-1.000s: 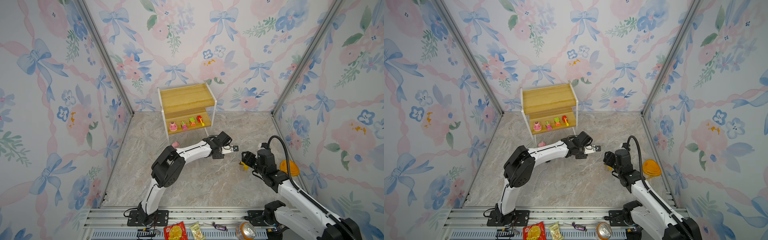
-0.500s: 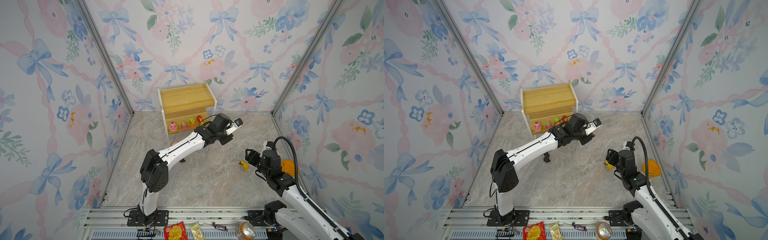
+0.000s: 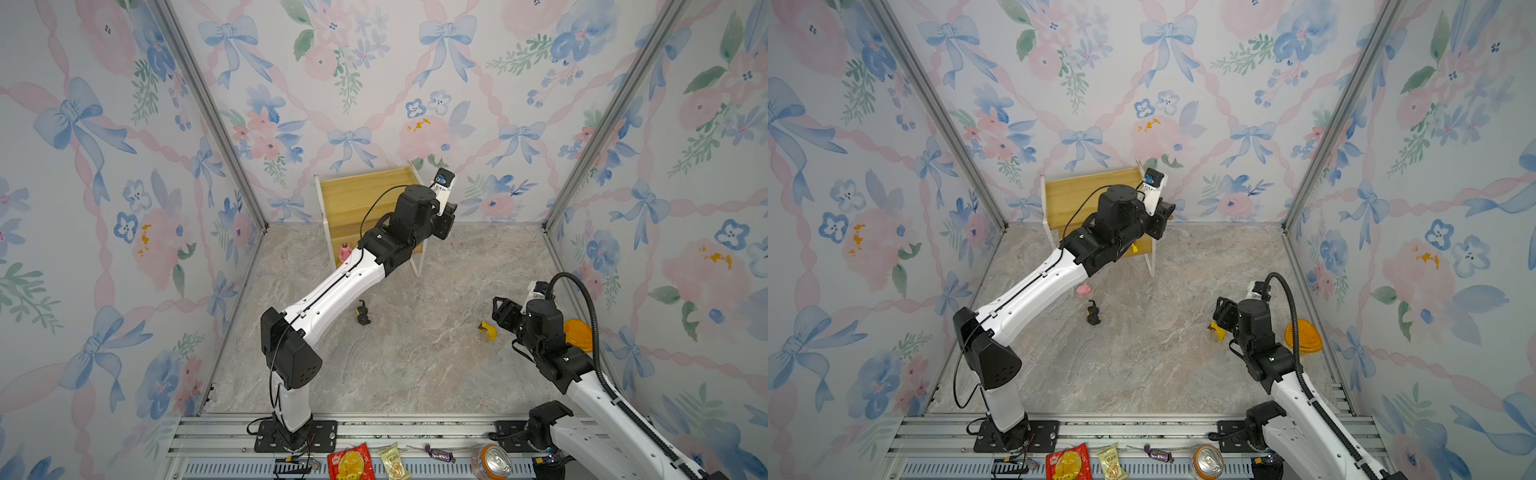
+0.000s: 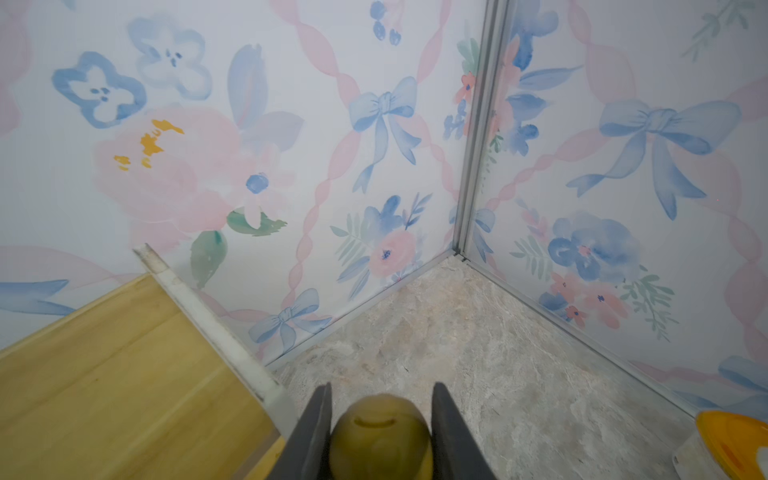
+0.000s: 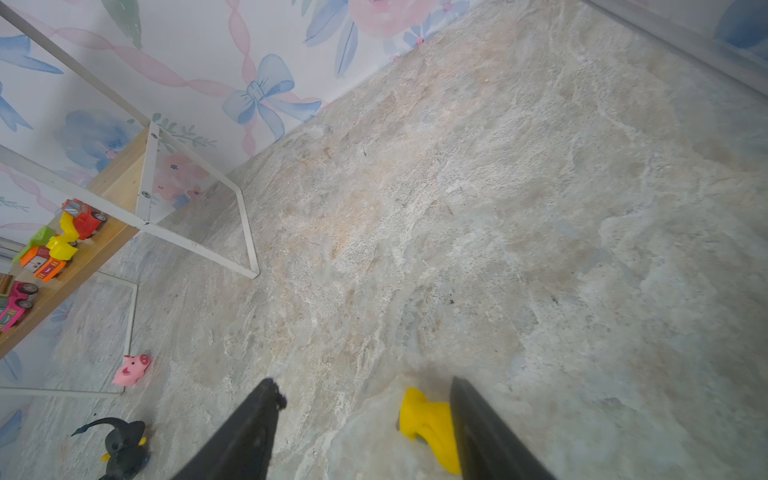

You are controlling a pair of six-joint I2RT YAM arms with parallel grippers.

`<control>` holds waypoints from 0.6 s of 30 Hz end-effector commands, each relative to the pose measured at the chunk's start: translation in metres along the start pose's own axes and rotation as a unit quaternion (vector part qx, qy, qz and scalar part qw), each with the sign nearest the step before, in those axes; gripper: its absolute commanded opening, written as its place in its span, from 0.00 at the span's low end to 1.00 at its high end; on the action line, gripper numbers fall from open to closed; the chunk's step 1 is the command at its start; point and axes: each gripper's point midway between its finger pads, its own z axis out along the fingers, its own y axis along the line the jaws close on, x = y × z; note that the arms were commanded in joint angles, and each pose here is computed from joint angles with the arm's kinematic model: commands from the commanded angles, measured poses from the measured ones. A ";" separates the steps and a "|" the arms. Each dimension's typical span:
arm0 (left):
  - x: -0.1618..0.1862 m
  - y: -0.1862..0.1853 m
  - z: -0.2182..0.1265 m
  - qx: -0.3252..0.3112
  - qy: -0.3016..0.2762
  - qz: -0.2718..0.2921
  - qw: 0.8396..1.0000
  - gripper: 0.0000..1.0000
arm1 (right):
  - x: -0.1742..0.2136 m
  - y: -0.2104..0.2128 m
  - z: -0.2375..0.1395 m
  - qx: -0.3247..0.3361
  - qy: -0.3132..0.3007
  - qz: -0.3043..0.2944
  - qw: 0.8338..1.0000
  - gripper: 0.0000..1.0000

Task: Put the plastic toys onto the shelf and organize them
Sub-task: 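Lift the blonde doll with the left gripper up to the top shelf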

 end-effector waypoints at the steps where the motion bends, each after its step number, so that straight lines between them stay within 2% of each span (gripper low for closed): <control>1: -0.043 0.039 -0.020 -0.068 -0.064 -0.064 0.994 0.24 | -0.008 0.007 -0.007 -0.001 -0.011 -0.016 1.000 0.68; 9: -0.049 0.090 -0.037 -0.183 -0.123 -0.102 0.970 0.24 | -0.006 0.020 -0.007 -0.006 -0.014 -0.034 0.999 0.68; 13: -0.045 0.107 -0.040 -0.233 -0.142 -0.117 0.955 0.19 | -0.006 0.026 -0.008 -0.011 -0.017 -0.051 0.998 0.68; 18: -0.039 0.117 -0.037 -0.270 -0.157 -0.122 0.942 0.22 | -0.005 0.032 -0.008 -0.017 -0.020 -0.064 0.998 0.68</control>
